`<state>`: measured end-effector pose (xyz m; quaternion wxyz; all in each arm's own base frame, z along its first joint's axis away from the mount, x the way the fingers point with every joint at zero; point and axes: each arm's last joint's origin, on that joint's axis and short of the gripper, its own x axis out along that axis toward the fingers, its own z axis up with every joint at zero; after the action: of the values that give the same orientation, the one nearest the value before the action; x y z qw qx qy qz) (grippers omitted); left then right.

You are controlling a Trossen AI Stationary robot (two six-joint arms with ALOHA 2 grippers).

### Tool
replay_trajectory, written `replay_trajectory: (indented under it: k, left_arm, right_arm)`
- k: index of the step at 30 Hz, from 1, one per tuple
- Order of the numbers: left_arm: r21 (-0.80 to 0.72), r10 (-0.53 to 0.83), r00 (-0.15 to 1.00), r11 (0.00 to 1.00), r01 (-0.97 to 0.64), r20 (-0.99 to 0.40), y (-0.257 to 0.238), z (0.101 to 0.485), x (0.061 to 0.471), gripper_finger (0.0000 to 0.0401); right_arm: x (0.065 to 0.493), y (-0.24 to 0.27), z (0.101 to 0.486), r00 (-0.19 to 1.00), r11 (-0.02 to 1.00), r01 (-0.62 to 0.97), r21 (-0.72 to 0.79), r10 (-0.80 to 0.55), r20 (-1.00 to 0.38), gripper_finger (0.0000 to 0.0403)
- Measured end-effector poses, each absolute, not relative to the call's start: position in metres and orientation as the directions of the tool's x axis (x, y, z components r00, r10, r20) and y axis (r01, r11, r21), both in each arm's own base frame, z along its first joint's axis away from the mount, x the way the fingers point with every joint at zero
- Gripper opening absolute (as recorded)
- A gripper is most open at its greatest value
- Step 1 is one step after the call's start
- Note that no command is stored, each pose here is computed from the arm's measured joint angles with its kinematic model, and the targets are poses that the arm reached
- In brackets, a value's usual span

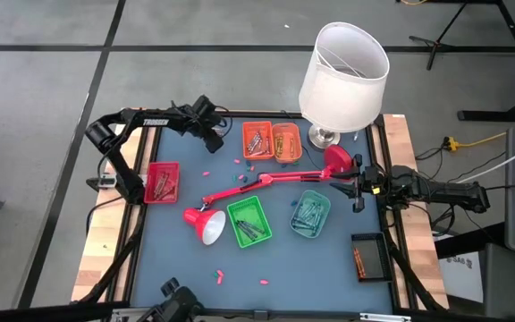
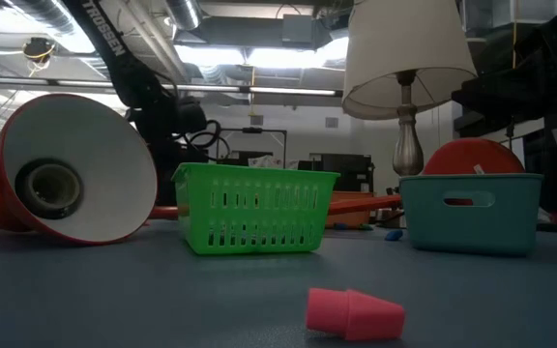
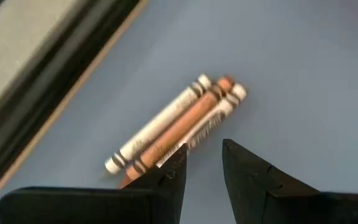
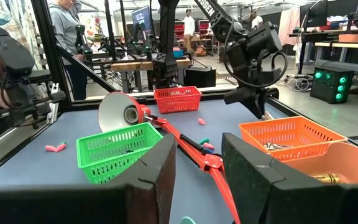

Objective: Sort crayons
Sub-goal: Put the gray crayon into the orange bin

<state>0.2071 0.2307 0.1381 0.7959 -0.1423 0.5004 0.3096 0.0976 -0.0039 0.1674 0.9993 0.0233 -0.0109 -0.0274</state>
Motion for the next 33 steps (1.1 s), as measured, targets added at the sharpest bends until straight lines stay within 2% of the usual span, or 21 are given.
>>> replay_trajectory:
  k: [6, 33]
  left_arm:
    - [0.092, 0.395, 0.343, 0.759, -0.644, -0.852, 0.2360, 0.1413, 0.2094, 0.0087]
    - [0.122, 0.407, 0.287, 0.732, -0.670, -0.867, 0.2402, 0.1316, 0.2071, 0.0087]
  right_arm:
    - [0.0976, -0.0039, 0.1675, 0.998, 0.997, 0.054, 0.047, -0.055, 0.021, 0.0129]
    - [0.0976, -0.0039, 0.1675, 0.998, 0.997, 0.054, 0.047, -0.055, 0.021, 0.0129]
